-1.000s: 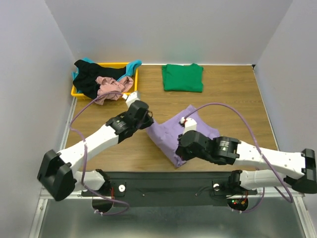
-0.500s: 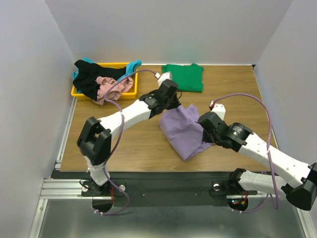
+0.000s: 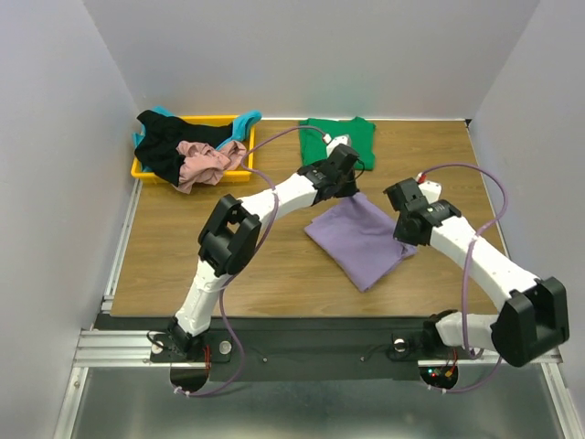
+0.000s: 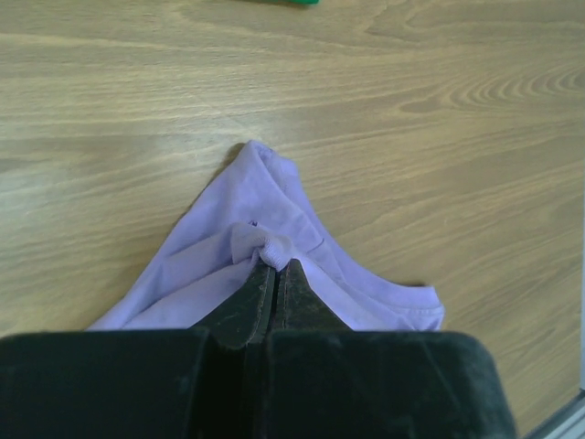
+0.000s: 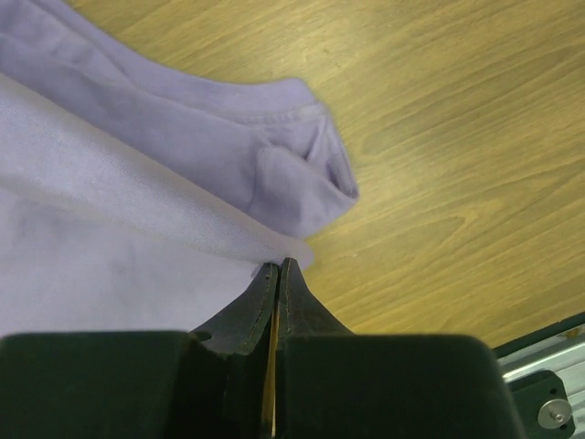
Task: Fold and stack the t-shirts
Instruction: Fold the tshirt
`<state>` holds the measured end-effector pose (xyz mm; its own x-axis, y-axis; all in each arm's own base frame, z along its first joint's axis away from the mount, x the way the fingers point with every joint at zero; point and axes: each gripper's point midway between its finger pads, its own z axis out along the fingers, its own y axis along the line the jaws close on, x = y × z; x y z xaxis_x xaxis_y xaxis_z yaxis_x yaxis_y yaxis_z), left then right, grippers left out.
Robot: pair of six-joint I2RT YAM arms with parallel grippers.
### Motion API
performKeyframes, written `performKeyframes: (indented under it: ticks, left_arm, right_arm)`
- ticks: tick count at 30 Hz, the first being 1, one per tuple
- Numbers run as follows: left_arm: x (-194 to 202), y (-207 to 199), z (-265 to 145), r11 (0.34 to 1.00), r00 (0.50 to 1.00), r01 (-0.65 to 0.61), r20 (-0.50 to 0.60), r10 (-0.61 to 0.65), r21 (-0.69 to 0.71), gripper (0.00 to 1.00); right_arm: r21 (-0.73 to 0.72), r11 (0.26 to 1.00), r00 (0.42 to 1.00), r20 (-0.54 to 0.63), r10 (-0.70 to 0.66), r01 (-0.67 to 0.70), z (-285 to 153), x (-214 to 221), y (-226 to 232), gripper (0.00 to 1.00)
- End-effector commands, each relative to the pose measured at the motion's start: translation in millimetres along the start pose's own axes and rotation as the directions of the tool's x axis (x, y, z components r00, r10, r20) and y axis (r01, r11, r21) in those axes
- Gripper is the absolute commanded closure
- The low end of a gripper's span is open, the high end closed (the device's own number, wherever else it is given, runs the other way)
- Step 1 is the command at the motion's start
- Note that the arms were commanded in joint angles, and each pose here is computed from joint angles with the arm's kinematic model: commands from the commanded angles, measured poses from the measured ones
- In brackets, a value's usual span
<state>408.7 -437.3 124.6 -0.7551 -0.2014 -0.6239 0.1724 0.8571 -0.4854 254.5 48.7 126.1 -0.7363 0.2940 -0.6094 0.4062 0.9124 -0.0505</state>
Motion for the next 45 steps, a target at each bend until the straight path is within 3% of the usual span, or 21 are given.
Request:
performKeyframes:
  ticks: [1, 3, 4, 5, 6, 7, 10, 13, 16, 20, 23, 26, 31, 32, 34, 37, 40, 41, 45]
  left_arm:
    - [-27.1, -27.9, 1.5, 0.997, 0.998, -0.027, 0.055, 0.023, 0.078, 1.0]
    - [-25.8, -32.3, 7.3, 0.995, 0.998, -0.034, 0.047, 0.029, 0.097, 0.99]
    - [-29.1, -38.0, 7.6, 0.993, 0.998, -0.042, 0.053, 0.036, 0.111, 0.78]
    - [-25.8, -36.8, 11.9, 0.993, 0.998, -0.044, 0.044, 0.039, 0.109, 0.64]
    - [-26.7, -37.6, 12.2, 0.993, 0.998, -0.045, 0.044, 0.041, 0.109, 0.48]
    - [-28.6, -38.8, 10.1, 0.992, 0.998, -0.05, 0.048, 0.044, 0.112, 0.02]
    - [-34.3, -40.5, -1.1, 0.992, 0.997, -0.063, 0.057, 0.057, 0.112, 0.01]
    - [-63.2, -41.5, -45.7, 0.994, 0.988, -0.053, 0.147, 0.039, 0.091, 0.02]
    - [-72.4, -15.2, -73.0, 0.999, 0.972, -0.042, 0.23, 0.039, 0.005, 0.02]
    - [-92.8, 8.9, -145.3, 0.998, 0.936, -0.034, 0.35, 0.049, -0.049, 0.02]
    - [-89.7, 44.2, -181.2, 0.989, 0.915, -0.019, 0.396, 0.075, -0.144, 0.02]
    - [-79.5, 84.7, -213.4, 0.971, 0.893, 0.072, 0.448, 0.039, -0.228, 0.02]
    - [-49.0, 122.1, -249.8, 0.971, 0.877, 0.139, 0.48, -0.028, -0.197, 0.02]
    - [-52.5, 120.7, -270.3, 0.976, 0.851, 0.17, 0.52, -0.077, -0.135, 0.02]
    - [-33.9, 138.2, -272.5, 0.971, 0.833, 0.218, 0.537, -0.133, -0.098, 0.01]
    - [-27.6, 151.2, -307.8, 0.966, 0.756, 0.256, 0.613, -0.229, 0.045, 0.02]
    - [-10.7, 166.4, -314.1, 0.956, 0.732, 0.276, 0.623, -0.276, 0.1, 0.02]
    - [-14.2, 168.8, -330.3, 0.942, 0.689, 0.298, 0.647, -0.326, 0.157, 0.02]
    - [-2.4, 186.4, -347.2, 0.909, 0.636, 0.351, 0.656, -0.406, 0.223, 0.02]
  right_arm:
    - [0.085, 0.996, 0.999, 0.017, 0.03, -0.032, 28.5, -9.7, -9.3, 1.0]
    - [0.127, 0.991, 0.999, 0.021, 0.049, -0.051, 37.3, -12.3, -15.1, 0.99]
    - [0.153, 0.986, 0.998, 0.025, 0.061, -0.064, 43.6, -15.6, -17.7, 0.92]
    - [0.175, 0.981, 0.997, 0.037, 0.074, -0.08, 45.9, -18.7, -20.7, 0.87]
    - [0.184, 0.979, 0.996, 0.038, 0.079, -0.085, 47.7, -21.0, -21.3, 0.75]
    - [0.199, 0.976, 0.996, 0.041, 0.081, -0.087, 50.4, -25.2, -21.4, 0.63]
    - [0.195, 0.977, 0.995, 0.05, 0.082, -0.09, 50.2, -33.6, -17.7, 0.24]
    - [0.136, 0.985, 0.994, 0.055, 0.098, -0.105, 41.1, -41.9, -8.7, 0.09]
    - [0.038, 0.992, 0.991, 0.071, 0.114, -0.117, 24.1, -49.2, 0.0, 0.08]
    - [-0.071, 0.985, 0.978, 0.127, 0.163, -0.155, -0.1, -54.7, -1.1, 0.07]
    - [-0.313, 0.944, 0.986, 0.097, 0.138, -0.102, -23.1, -45.7, 28.4, 0.03]
    - [-0.448, 0.891, 0.994, 0.039, 0.105, -0.077, -26.7, -26.5, 50.2, 0.0]
    - [-0.431, 0.894, 0.993, -0.07, 0.1, -0.121, 0.7, 4.7, 57.9, 0.0]
    - [-0.412, 0.902, 0.991, -0.075, 0.109, -0.13, 6.3, 6.5, 56.8, 0.0]
    - [-0.361, 0.923, 0.991, -0.072, 0.114, -0.132, 22.5, 7.8, 54.7, 0.0]
    - [-0.295, 0.95, 0.994, -0.069, 0.086, -0.103, 47.2, 8.2, 55.1, 0.0]
    - [-0.212, 0.975, 0.995, -0.091, 0.043, -0.062, 75.7, 13.2, 54.3, 0.0]
    - [-0.206, 0.977, 0.994, -0.101, 0.032, -0.052, 81.5, 13.7, 56.3, 0.0]
    - [-0.274, 0.962, 0.988, -0.142, -0.064, 0.023, 106.6, 23.5, 81.1, 0.0]
